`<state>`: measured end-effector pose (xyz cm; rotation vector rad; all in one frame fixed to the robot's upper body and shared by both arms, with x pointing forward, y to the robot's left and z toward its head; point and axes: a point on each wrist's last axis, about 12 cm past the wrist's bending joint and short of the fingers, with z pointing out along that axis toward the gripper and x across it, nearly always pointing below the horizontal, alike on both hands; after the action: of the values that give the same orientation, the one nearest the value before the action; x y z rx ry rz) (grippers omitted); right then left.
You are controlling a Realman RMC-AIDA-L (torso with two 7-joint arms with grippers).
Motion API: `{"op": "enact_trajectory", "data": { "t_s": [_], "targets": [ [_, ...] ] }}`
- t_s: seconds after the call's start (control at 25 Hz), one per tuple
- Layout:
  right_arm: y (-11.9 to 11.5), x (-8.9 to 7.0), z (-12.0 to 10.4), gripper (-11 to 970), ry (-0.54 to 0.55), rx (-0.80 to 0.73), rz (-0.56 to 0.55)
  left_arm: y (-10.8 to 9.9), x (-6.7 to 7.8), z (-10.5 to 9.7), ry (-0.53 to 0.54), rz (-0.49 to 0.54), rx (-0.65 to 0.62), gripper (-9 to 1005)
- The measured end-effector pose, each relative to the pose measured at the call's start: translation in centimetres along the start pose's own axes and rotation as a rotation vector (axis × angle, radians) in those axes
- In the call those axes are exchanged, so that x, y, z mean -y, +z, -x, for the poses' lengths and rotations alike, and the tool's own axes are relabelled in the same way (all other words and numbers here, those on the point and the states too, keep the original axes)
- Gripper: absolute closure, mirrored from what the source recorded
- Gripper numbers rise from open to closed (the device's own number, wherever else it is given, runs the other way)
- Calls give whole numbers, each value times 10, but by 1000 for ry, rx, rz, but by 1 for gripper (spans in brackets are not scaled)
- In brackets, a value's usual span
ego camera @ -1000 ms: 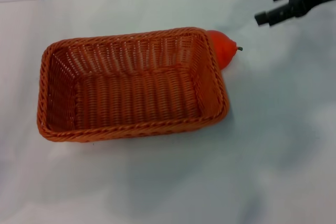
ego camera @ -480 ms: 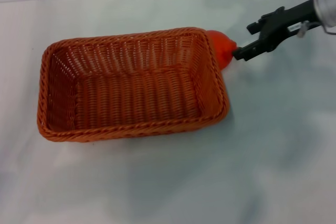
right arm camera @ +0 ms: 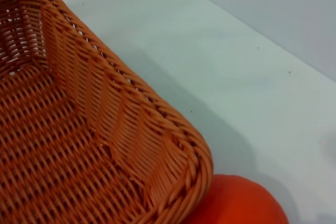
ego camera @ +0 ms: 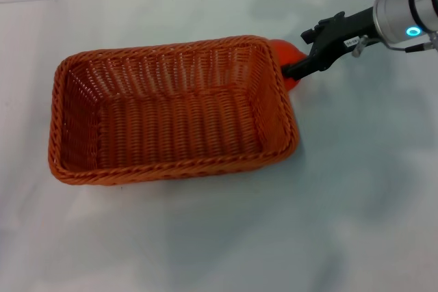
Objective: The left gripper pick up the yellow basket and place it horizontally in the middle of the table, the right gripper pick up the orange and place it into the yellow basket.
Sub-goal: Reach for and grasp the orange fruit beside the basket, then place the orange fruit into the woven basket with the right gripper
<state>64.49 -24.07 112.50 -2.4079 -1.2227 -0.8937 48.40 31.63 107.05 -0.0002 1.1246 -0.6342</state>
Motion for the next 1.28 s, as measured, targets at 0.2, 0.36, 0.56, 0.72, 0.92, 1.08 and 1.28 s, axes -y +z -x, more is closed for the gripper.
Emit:
{"op": "enact_trajectory", "data": {
  "t_s": [0.2, 0.36, 0.56, 0.72, 0.92, 1.08, 1.28],
  "targets": [
    [9, 3, 4, 75, -2, 7, 10, 0, -1, 1, -15, 2, 2, 210],
    [15, 6, 7, 101, -20, 5, 12, 0, -1, 1, -16, 2, 2, 210],
    [19, 10, 9, 286, -29, 0, 1, 0, 0, 0, -24, 3, 3, 210],
    [20, 11, 11, 434, -27, 2, 0, 0, 0, 0, -44, 2, 3, 210],
    [19, 12, 15, 552, -4, -27, -9, -1, 1, 1, -48, -3, 9, 210],
    [7, 5, 19, 581, 35, -93, 17, -3, 1, 2, -54, -3, 24, 210],
    [-22, -13, 26, 616, 144, -270, 106, -3, 1, 4, -74, -5, 28, 211]
  ]
}}
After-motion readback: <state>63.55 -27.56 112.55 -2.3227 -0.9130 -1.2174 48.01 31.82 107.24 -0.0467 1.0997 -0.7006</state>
